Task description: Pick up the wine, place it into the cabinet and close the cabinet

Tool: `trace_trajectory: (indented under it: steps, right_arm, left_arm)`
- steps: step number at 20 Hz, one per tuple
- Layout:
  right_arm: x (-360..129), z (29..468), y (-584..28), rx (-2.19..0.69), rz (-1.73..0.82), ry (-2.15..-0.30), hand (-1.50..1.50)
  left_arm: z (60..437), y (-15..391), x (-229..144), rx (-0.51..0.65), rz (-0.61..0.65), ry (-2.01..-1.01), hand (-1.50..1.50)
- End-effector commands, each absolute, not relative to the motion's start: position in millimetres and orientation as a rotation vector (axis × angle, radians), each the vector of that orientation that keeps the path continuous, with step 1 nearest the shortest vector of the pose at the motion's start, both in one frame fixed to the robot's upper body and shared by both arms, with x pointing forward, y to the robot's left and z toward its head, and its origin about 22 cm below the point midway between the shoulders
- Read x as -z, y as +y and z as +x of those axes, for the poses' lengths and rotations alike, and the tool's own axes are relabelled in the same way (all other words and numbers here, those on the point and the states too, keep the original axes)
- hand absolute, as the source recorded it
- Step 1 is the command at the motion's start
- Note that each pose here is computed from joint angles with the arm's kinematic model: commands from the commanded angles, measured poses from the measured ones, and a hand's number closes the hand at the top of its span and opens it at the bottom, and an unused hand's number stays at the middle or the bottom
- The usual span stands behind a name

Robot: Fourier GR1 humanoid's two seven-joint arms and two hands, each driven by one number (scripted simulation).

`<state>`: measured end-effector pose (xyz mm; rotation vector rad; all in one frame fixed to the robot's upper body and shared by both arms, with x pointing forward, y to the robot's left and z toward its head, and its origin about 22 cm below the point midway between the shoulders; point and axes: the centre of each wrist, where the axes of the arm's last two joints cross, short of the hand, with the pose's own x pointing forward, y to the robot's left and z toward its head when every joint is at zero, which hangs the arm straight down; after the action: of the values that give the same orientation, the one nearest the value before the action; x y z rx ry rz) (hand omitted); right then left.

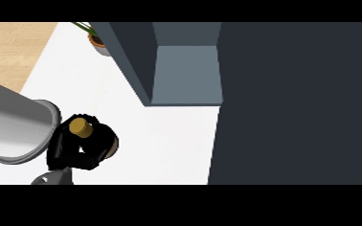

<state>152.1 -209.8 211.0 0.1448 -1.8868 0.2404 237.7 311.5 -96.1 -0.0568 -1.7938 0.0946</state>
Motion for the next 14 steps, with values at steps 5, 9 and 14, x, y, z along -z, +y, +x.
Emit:
trace_trajectory:
  steps: [5,9,14]
  right_arm:
    - [-218.6,145.2,-206.6,-0.248,0.185,-1.932,-1.50]
    - [-212.8,129.2,-213.5,-0.224,0.192,-1.938,-1.50]
    - [-214.5,127.6,-209.7,-0.227,0.202,-1.939,-1.50]
  left_arm:
    - [242.3,306.6,62.7,-0.039,-0.007,-1.962,1.50]
    - [220.5,308.8,28.2,-0.052,-0.183,-1.940,1.50]
    - [230.3,273.2,-4.4,-0.044,-0.256,-1.914,1.50]
